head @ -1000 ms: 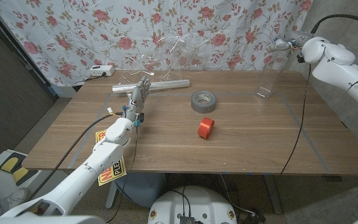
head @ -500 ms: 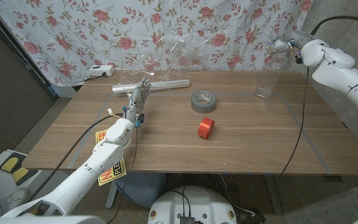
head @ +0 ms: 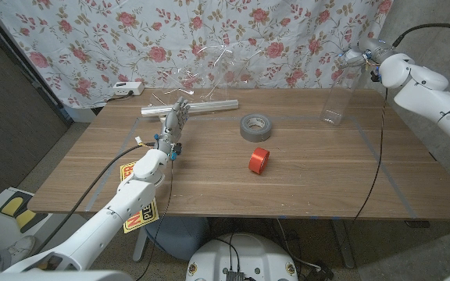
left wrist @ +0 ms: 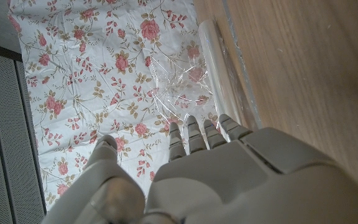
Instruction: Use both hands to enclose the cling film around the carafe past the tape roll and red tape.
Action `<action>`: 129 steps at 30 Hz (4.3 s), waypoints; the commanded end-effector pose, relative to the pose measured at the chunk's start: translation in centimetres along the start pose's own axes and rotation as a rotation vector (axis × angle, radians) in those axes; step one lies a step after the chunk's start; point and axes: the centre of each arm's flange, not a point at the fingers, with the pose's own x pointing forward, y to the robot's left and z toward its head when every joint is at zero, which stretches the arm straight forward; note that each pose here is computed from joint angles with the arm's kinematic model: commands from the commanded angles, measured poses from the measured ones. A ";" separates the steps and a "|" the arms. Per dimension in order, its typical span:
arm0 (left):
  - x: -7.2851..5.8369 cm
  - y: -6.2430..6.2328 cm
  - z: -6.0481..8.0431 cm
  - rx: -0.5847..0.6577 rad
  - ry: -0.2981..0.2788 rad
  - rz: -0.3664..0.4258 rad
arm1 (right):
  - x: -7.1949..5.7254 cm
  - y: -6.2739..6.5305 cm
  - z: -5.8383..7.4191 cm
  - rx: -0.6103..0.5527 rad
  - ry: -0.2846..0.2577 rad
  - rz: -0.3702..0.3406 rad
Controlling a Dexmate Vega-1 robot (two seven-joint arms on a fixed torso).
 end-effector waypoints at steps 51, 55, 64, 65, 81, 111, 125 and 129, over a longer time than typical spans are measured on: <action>0.3 0.3 0.4 0.002 -0.009 -0.008 | -0.9 0.5 -4.3 0.966 -0.106 -0.100; 0.3 0.2 0.5 0.008 -0.009 -0.006 | -0.8 1.2 -4.8 1.100 -0.109 -0.092; 0.1 0.3 0.6 0.011 -0.005 -0.004 | -0.7 2.6 -5.3 1.236 -0.106 -0.062; 0.1 0.3 0.5 0.010 -0.004 -0.005 | -0.7 2.7 -5.3 1.243 -0.104 -0.059; 0.0 0.3 0.2 0.003 0.000 -0.004 | -0.7 4.0 -4.6 1.434 -0.117 0.008; 0.1 0.4 0.3 0.004 0.007 -0.012 | -1.4 5.1 -4.2 1.530 -0.100 0.023; -0.3 1.3 1.8 0.082 -0.035 0.031 | -1.3 4.7 -4.6 1.547 -0.132 0.014; -0.4 1.7 2.4 0.104 -0.049 0.049 | -1.3 4.7 -4.6 1.541 -0.130 0.012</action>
